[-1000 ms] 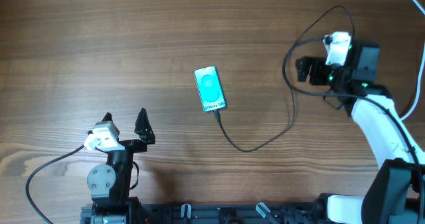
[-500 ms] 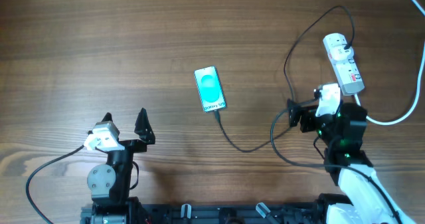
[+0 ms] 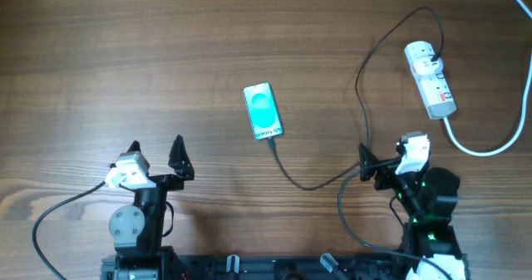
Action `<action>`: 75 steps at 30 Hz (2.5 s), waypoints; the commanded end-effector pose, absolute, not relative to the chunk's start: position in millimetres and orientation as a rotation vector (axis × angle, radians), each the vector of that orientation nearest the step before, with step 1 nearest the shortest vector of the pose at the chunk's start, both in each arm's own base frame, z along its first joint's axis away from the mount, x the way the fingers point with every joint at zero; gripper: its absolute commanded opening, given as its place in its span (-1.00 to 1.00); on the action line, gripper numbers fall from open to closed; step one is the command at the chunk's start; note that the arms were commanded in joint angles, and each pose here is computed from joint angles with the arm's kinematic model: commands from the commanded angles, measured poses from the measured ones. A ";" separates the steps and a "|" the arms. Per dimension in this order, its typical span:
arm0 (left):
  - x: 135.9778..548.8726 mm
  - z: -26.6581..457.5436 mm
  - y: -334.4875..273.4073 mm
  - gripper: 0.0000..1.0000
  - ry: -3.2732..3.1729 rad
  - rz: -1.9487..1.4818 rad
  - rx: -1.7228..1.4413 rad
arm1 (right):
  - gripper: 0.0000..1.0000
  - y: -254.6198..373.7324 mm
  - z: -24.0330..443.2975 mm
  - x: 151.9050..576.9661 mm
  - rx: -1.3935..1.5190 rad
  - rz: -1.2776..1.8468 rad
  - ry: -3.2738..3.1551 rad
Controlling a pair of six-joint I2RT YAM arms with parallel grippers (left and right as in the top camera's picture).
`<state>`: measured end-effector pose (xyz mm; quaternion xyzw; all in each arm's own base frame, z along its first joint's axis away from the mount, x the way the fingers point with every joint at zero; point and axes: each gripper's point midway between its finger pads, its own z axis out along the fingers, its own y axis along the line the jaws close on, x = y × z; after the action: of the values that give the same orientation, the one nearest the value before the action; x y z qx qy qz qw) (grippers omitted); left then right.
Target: Plug charger to phone and switch on socket
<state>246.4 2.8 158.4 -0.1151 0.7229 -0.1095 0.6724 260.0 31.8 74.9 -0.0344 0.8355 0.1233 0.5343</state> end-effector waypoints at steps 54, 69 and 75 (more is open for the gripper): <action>246.0 156.9 3.3 1.00 1.630 -0.230 -0.249 | 0.99 20.1 179.5 244.4 -0.103 0.142 1.550; 246.0 156.9 3.3 1.00 1.630 -0.230 -0.249 | 0.99 20.1 179.5 244.4 -0.103 0.142 1.550; 246.0 156.9 3.3 1.00 1.630 -0.230 -0.249 | 0.99 20.1 179.5 244.4 -0.103 0.142 1.550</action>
<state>246.4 2.8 158.6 -0.1149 0.7228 -0.1094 0.6726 245.1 21.2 175.6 -0.0443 0.7055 0.0721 0.7036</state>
